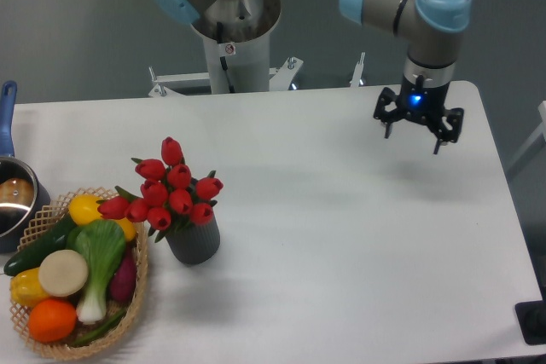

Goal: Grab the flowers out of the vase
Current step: 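Move the open gripper toward the red tulips in the black vase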

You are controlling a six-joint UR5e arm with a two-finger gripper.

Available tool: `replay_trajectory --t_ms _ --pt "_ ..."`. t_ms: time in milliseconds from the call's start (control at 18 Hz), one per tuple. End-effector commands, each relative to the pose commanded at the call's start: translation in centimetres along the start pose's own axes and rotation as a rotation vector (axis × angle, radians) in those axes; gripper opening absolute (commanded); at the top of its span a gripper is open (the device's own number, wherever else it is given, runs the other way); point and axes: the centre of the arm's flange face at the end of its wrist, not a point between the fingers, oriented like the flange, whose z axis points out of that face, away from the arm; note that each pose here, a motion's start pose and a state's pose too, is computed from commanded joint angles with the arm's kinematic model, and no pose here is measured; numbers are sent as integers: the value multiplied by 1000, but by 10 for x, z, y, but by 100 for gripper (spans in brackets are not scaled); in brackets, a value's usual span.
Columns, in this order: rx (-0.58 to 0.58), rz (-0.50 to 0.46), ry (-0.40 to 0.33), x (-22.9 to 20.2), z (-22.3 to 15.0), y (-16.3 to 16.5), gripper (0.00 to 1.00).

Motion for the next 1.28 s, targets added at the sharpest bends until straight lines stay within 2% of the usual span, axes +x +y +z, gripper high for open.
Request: replay_trajectory --t_ms 167,278,389,667,778,944,1278 --pt "61 30 41 20 9 -26 100" --pt "108 0 74 38 16 -28 100" --pt "172 15 82 63 6 -38 100" --pt "462 -39 173 82 -5 -70 100" --pt "583 -19 230 95 -11 -102 100" --pt "688 39 286 110 -18 -137 100" --pt "756 102 359 141 -26 -179 100"
